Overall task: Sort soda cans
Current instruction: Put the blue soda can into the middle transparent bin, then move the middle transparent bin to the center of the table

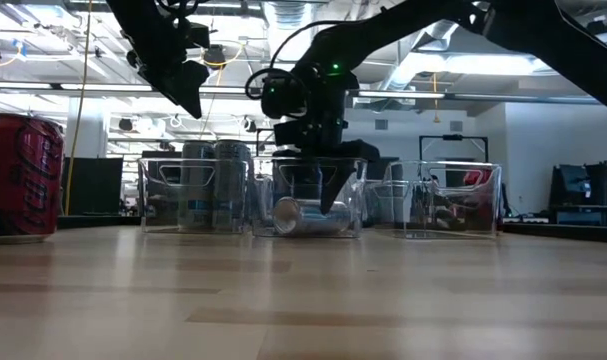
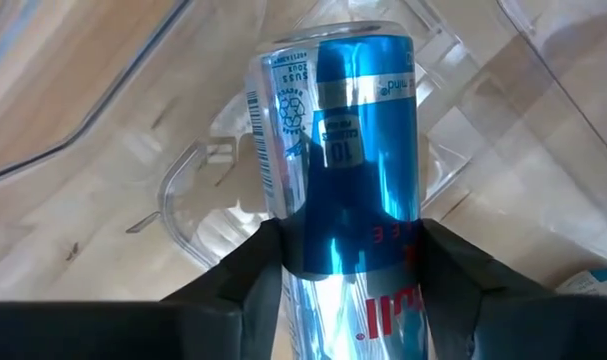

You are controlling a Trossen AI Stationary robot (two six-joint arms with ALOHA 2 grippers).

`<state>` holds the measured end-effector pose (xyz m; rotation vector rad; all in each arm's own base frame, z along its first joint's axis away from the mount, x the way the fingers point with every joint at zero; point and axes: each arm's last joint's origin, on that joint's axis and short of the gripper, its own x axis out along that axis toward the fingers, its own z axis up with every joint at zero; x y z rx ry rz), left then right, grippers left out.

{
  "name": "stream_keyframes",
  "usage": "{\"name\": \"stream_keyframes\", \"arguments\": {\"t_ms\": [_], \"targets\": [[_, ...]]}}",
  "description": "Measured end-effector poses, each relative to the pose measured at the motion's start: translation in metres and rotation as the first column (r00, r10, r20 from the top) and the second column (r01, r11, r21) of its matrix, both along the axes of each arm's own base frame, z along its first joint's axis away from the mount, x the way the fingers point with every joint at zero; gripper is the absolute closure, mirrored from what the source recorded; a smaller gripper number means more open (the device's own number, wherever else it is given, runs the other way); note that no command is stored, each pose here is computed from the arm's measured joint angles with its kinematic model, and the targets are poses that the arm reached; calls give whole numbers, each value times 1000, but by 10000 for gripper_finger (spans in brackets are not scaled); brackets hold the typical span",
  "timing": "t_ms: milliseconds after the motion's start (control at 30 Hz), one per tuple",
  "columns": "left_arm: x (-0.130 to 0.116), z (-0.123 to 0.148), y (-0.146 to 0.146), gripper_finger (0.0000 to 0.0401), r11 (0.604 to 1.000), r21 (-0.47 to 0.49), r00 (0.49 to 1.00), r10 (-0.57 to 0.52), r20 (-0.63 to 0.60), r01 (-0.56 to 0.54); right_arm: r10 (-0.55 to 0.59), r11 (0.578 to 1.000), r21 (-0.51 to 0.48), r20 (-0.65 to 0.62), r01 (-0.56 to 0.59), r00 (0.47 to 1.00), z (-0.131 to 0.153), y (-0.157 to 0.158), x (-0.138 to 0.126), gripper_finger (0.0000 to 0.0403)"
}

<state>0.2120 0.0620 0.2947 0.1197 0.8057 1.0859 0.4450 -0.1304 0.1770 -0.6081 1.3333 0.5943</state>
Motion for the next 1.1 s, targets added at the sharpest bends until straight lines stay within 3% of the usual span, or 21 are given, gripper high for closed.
{"name": "stream_keyframes", "arguments": {"t_ms": [333, 600, 867, 1100], "targets": [[0, 0, 0, 52, 1000, -1, 1000, 3, 4, -3, -28, 999, -17, -27, 27, 999, 18, 16, 6, 227], [0, 0, 0, 52, 1000, -1, 1000, 2, 2, -2, -38, 998, -50, -3, 37, 999, 48, 30, 11, 228], [0, -4, -1, 52, 1000, 1, 1000, -5, -15, 5, -104, 991, -75, 48, 108, 993, 97, 36, 3, 250], [-1, -10, -2, 52, 1000, -1, 999, -17, -46, 17, -168, 981, -66, 176, 182, 970, 158, 40, -27, 288]]}}
